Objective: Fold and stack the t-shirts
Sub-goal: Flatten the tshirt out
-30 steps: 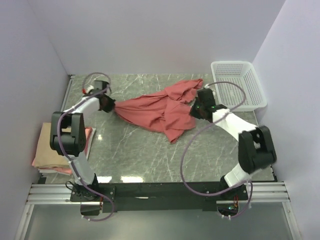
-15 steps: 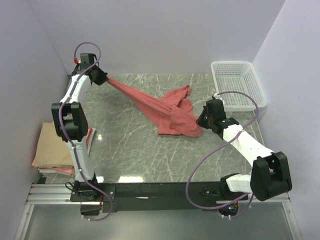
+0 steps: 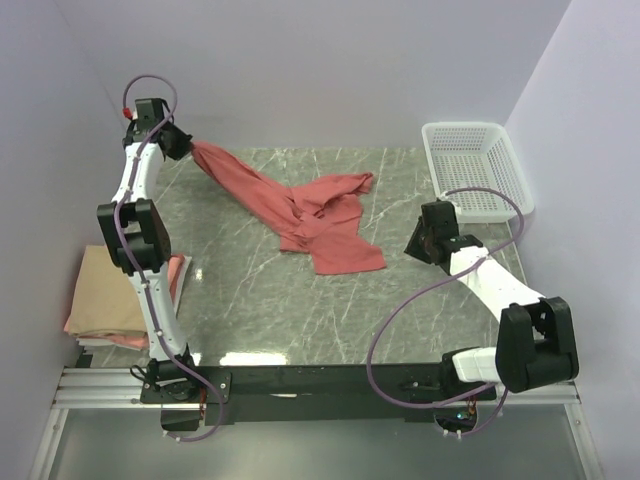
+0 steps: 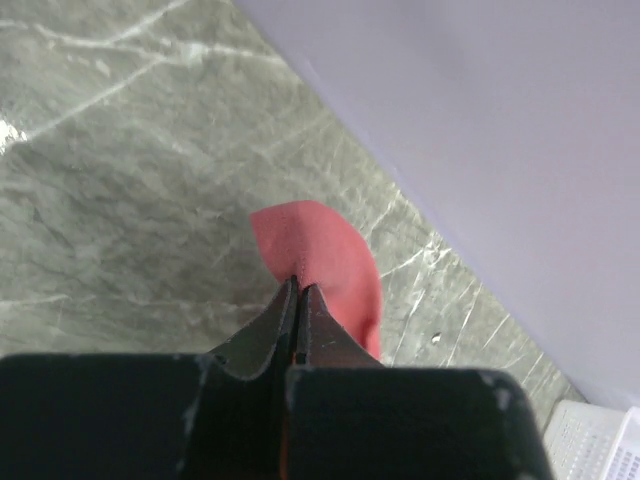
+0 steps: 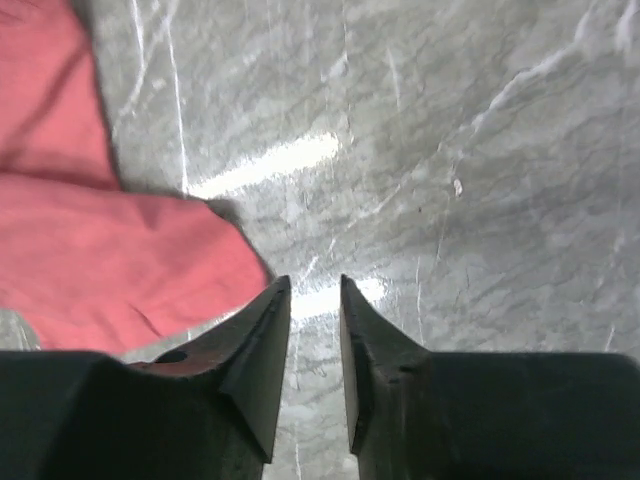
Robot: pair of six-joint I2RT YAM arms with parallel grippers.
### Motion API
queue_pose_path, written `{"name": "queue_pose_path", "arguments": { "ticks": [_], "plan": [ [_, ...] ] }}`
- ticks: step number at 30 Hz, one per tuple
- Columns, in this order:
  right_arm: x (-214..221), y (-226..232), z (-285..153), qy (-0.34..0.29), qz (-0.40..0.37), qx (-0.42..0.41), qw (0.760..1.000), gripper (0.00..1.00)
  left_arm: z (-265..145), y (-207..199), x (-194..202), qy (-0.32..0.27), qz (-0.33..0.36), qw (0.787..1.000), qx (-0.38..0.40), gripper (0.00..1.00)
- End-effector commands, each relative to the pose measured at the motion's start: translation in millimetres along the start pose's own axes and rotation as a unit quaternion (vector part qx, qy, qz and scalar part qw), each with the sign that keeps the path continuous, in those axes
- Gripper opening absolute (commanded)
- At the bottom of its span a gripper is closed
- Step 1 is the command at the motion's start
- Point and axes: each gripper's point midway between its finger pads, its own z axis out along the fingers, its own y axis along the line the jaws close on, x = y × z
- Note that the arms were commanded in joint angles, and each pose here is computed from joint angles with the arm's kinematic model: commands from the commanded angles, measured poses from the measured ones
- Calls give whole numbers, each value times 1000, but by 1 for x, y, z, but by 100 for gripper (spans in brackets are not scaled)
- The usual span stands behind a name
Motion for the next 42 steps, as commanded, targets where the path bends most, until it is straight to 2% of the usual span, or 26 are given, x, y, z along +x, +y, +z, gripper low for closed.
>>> {"name": "queue_pose_path", "arguments": {
  "ticks": [1,3,4,5,8,10,12,15,16,17,18,19,21,22,23,24,26,27,28,30,35,42],
  "plan": [
    [4,4,4,6,-2,-13,1000,34,-23,-46,-24,-30,27,997,71,1],
    [8,10,7,15,-11,-22,1000,40,-20,-51,-20,-16,31,995,89,17],
    [9,15,9,15,-17,-31,999,47,-22,-58,-19,-11,34,994,103,26],
    [11,20,10,17,-21,-40,999,50,-22,-61,-15,-1,36,993,113,40],
    [19,43,17,32,-40,-60,997,56,-37,-65,-15,-8,32,992,120,54],
    [26,63,26,42,-61,-64,995,57,-54,-59,-15,-17,26,993,110,59],
    [36,65,39,53,-73,-44,995,58,-65,-49,-12,-26,16,995,90,59],
    [42,74,52,55,-80,-35,995,58,-89,-28,12,-26,-3,998,65,55],
    [42,75,56,51,-81,-30,995,58,-102,-18,37,-12,-6,998,58,52],
    [38,82,57,46,-84,-31,995,58,-108,-16,47,-15,-7,998,61,49],
    [39,81,62,46,-87,-22,995,58,-104,5,87,11,-4,999,35,48],
    [37,81,63,43,-88,-18,995,58,-125,-4,93,0,-2,998,57,47],
    [33,82,66,36,-89,-13,995,58,-136,-5,127,6,10,998,67,46],
    [32,84,67,33,-91,-16,995,57,-146,3,162,22,25,998,61,45],
    [31,86,68,33,-93,-19,995,56,-150,7,177,27,31,997,58,43],
    [33,86,72,36,-98,-19,994,53,-152,17,210,48,49,996,56,42],
    [35,91,74,42,-98,-29,994,38,-159,25,228,53,55,995,57,38],
    [34,93,75,41,-96,-33,994,29,-159,30,249,70,63,993,68,36],
    [35,95,74,43,-96,-39,994,12,-161,30,260,86,73,991,79,35],
    [31,100,69,41,-90,-50,994,1,-161,33,277,104,85,988,75,38],
    [18,106,56,25,-85,-56,994,0,-152,31,302,138,68,985,79,46],
    [15,105,47,20,-79,-60,995,0,-145,31,324,153,-12,985,76,46]
  ]
}}
